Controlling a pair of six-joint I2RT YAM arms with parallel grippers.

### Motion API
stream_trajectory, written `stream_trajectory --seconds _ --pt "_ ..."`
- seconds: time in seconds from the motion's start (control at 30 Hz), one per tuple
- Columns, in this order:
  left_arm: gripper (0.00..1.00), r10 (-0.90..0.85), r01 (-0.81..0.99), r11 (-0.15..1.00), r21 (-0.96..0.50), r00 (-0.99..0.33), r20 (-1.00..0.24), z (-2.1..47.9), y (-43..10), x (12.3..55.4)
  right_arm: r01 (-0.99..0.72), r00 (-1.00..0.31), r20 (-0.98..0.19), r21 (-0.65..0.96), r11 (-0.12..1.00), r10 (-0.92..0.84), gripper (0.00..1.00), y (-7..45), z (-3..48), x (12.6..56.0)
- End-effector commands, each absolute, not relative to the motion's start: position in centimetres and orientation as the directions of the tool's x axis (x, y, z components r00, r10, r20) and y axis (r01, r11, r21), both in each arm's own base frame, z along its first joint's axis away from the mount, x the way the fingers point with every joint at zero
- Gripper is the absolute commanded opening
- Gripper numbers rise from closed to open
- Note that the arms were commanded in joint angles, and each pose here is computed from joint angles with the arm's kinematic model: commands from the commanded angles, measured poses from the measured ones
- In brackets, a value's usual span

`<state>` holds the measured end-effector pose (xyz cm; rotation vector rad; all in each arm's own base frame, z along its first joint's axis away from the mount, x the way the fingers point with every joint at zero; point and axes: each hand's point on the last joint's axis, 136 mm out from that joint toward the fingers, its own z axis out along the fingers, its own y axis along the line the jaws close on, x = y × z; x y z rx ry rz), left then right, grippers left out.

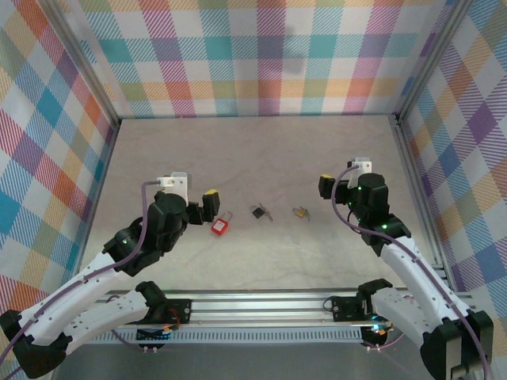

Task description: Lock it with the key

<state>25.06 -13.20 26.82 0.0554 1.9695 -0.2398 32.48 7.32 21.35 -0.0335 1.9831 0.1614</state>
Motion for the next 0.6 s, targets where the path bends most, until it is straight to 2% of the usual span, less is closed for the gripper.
stream_trajectory --seconds 0.0,0.23,0.37,0.47,0.57 --pt "1.0 -0.036 0.12 0.989 -0.085 -0.358 -0.933 26.3 -12.5 25.5 0.016 -0.335 -0.942 -0.009 1.0 -0.003 0.99 4.9 21.4 33.9" --pt "1.0 -0.07 0.011 0.997 -0.078 -0.329 -0.942 25.4 -10.6 26.4 0.101 -0.359 -0.931 -0.102 0.99 -0.06 0.99 3.5 16.8 36.3" --pt "1.0 -0.115 -0.062 0.993 -0.101 -0.306 -0.945 24.7 -9.4 27.1 0.042 -0.368 -0.922 -0.145 0.989 -0.12 0.99 4.1 13.7 37.2" --pt "1.0 -0.11 -0.072 0.993 -0.092 -0.321 -0.941 24.4 -9.1 27.2 0.085 -0.395 -0.914 -0.132 0.988 -0.088 0.99 3.2 12.2 37.4" --pt "1.0 -0.093 -0.098 0.993 -0.064 -0.324 -0.942 24.1 -8.5 27.4 0.041 -0.362 -0.931 -0.056 0.998 -0.038 0.99 3.2 11.8 37.6"
